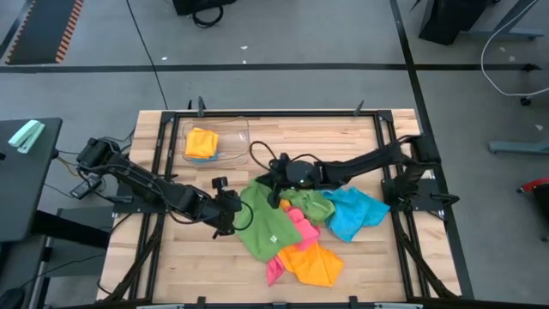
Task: Fold microfiber towels
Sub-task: Fold the left green microfiber towel
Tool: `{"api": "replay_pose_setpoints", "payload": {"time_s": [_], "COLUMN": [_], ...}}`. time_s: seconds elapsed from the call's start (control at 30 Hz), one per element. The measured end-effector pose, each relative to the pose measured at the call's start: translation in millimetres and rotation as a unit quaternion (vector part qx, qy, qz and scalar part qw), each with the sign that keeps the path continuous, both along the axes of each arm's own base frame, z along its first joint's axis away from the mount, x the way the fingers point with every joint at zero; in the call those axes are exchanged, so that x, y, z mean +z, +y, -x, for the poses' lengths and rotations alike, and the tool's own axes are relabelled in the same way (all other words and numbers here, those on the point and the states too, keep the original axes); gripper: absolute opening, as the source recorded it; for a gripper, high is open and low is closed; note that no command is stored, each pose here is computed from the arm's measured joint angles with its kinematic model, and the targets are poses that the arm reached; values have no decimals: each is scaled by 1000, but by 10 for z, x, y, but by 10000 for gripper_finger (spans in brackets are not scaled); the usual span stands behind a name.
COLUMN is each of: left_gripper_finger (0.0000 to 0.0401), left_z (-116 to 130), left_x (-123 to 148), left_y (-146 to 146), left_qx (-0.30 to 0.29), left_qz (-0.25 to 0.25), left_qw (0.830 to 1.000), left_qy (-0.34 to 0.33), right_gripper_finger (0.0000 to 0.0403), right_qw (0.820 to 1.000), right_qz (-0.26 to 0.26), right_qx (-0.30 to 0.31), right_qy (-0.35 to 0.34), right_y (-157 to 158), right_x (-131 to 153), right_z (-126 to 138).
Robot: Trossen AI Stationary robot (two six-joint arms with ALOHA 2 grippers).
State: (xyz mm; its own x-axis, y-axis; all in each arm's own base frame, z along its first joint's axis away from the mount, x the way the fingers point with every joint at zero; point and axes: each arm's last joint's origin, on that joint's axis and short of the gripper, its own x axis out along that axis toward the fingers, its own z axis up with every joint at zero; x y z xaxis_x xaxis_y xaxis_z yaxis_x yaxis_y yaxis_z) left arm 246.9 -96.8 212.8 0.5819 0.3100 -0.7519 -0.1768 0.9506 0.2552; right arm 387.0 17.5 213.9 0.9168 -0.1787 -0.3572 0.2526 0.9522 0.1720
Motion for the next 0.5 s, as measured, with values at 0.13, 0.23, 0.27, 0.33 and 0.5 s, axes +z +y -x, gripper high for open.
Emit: {"api": "replay_pose_setpoints", "payload": {"time_s": [0.13,0.23,0.27,0.33,0.5], "left_gripper_finger": [53,56,56,56,51], "left_z": [3,3,3,5,8], "left_x": [0,0,0,1,0], "left_y": [2,2,2,3,5], "left_qx": [0,0,0,0,4], "left_qz": [-1,-1,-1,-1,1], "left_qw": [1000,1000,1000,1000,1000], "left_qy": [1,2,2,2,2], "right_gripper_finger": [11,11,11,11,50], "right_qw": [1000,1000,999,999,996], "right_qz": [-12,-15,-15,-15,-13], "right_qx": [8,8,8,9,4], "right_qy": [17,23,29,42,89], "right_y": [-62,-99,-102,-96,-133], "right_x": [-239,-308,-320,-346,-453], "right_z": [-130,-235,-259,-319,-394]}}
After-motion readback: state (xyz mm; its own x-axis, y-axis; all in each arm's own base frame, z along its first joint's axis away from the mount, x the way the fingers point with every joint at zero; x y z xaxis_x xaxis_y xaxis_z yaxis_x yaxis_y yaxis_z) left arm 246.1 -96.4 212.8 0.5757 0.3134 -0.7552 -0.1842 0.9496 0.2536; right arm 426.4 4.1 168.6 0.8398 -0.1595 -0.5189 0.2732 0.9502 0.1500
